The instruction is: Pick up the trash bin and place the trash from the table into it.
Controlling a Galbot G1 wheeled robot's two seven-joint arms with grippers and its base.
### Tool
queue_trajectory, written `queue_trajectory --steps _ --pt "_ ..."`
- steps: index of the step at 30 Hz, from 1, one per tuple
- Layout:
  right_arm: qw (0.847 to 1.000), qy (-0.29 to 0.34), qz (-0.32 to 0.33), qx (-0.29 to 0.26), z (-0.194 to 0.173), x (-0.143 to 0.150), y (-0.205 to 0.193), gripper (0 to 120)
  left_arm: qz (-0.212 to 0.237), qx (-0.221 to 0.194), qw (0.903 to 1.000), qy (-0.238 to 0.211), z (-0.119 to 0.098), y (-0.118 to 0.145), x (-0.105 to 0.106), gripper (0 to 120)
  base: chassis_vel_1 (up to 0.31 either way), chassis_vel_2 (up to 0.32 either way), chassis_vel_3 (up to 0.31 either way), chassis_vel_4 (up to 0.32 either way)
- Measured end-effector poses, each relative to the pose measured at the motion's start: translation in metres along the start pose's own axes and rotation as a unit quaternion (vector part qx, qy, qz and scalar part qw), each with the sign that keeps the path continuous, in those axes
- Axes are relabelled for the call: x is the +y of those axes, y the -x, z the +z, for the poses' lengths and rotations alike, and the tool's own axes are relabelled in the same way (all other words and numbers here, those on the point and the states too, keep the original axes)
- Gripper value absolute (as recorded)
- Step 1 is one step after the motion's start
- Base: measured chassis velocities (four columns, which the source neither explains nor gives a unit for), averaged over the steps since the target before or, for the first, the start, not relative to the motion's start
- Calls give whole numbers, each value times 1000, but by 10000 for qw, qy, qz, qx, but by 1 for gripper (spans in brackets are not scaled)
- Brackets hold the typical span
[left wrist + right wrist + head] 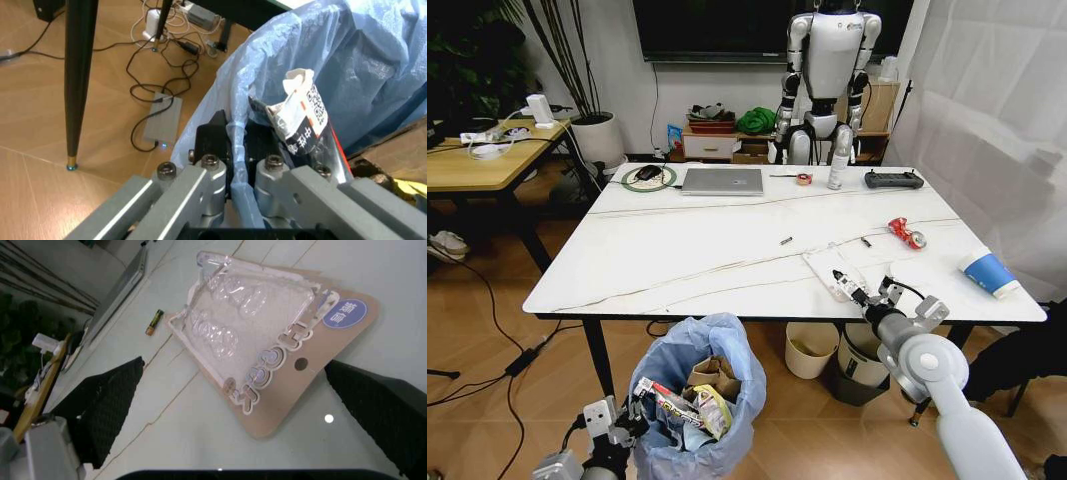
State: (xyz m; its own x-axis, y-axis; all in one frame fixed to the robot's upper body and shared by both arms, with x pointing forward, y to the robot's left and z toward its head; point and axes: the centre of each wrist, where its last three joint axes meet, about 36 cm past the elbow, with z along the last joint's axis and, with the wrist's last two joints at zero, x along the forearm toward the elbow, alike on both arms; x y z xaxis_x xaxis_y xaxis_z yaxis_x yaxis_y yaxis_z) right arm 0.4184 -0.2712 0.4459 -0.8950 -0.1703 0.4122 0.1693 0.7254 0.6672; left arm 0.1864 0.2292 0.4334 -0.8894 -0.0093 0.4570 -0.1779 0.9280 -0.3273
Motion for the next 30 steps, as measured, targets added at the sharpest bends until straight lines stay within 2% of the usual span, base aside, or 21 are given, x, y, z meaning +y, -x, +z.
queue_trajectory --steps 7,9,12,15,22,23,27,30 --pt "10000 -62 63 38 2 -4 1 71 7 6 10000 -18 0 1 0 1 0 0 0 0" --pt "10000 -64 66 39 2 -4 1 70 7 6 10000 -17 0 1 0 1 0 0 0 0" --pt "9999 -90 83 61 4 -5 2 53 9 10 10000 -20 0 1 0 1 0 0 0 0" --pt "9999 -98 79 78 4 -5 2 46 13 4 10000 -20 -1 0 0 1 0 0 0 0" --pt "9998 -116 103 116 7 -6 3 16 7 0 10000 -17 -2 -1 0 1 0 0 0 0" --pt "9998 -116 103 116 7 -6 3 16 7 0 10000 -17 -2 -1 0 1 0 0 0 0" --pt "9998 -115 101 125 7 -5 4 0 13 -9 10000 -21 -2 -1 -1 1 0 0 0 0" --pt "9998 -110 89 111 6 -4 5 0 15 -9 10000 -23 -2 -1 -1 1 0 0 0 0"
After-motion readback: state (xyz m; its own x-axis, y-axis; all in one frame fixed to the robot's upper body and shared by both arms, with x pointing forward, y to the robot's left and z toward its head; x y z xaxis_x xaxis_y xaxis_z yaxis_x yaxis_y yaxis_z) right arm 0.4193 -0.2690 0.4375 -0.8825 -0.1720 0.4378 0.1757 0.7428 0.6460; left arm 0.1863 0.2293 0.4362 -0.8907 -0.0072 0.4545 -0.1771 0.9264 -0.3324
